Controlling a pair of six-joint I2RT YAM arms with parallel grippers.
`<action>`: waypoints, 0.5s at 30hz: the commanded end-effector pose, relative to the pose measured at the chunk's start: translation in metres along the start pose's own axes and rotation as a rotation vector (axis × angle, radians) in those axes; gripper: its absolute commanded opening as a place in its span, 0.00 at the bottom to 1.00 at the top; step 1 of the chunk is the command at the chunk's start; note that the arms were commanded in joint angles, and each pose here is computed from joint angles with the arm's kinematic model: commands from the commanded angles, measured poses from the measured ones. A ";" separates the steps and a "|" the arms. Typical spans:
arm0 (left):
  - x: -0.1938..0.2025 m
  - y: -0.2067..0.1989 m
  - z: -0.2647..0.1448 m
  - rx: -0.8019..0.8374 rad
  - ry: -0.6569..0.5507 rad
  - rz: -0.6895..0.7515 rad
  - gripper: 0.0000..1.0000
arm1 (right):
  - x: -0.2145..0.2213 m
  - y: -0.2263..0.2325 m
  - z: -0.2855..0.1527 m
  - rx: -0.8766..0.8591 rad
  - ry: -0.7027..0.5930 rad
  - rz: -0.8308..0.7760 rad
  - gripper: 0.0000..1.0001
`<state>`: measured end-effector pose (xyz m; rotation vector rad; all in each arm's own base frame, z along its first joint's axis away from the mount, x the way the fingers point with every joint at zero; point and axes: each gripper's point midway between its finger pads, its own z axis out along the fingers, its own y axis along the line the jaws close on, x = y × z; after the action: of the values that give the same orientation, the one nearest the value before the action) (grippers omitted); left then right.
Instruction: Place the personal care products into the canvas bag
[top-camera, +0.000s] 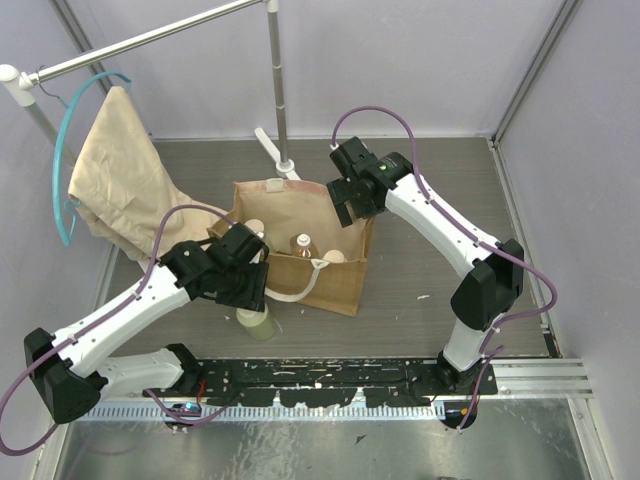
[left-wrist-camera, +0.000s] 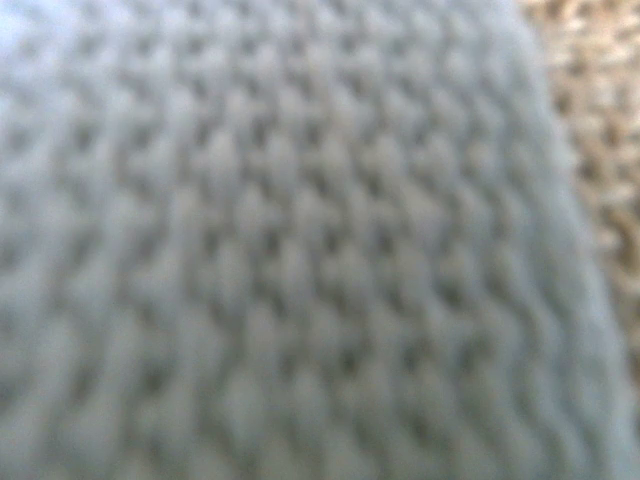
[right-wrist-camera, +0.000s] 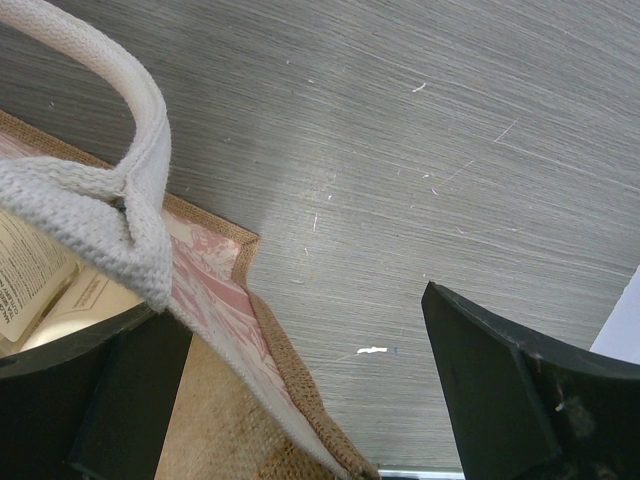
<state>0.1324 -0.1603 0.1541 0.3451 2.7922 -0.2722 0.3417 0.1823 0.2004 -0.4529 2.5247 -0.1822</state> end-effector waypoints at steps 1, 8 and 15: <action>-0.013 -0.003 -0.036 0.025 -0.062 0.053 0.16 | -0.008 -0.003 -0.002 0.007 -0.027 -0.005 1.00; -0.018 -0.001 -0.053 0.028 -0.098 0.051 0.15 | -0.010 -0.001 0.000 0.000 -0.026 -0.015 1.00; -0.005 0.008 -0.027 -0.008 -0.070 0.030 0.15 | -0.006 -0.002 -0.001 0.001 -0.020 -0.016 1.00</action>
<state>0.1298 -0.1476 0.1869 0.3835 2.7371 -0.2560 0.3427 0.1835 0.1932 -0.4849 2.5393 -0.1931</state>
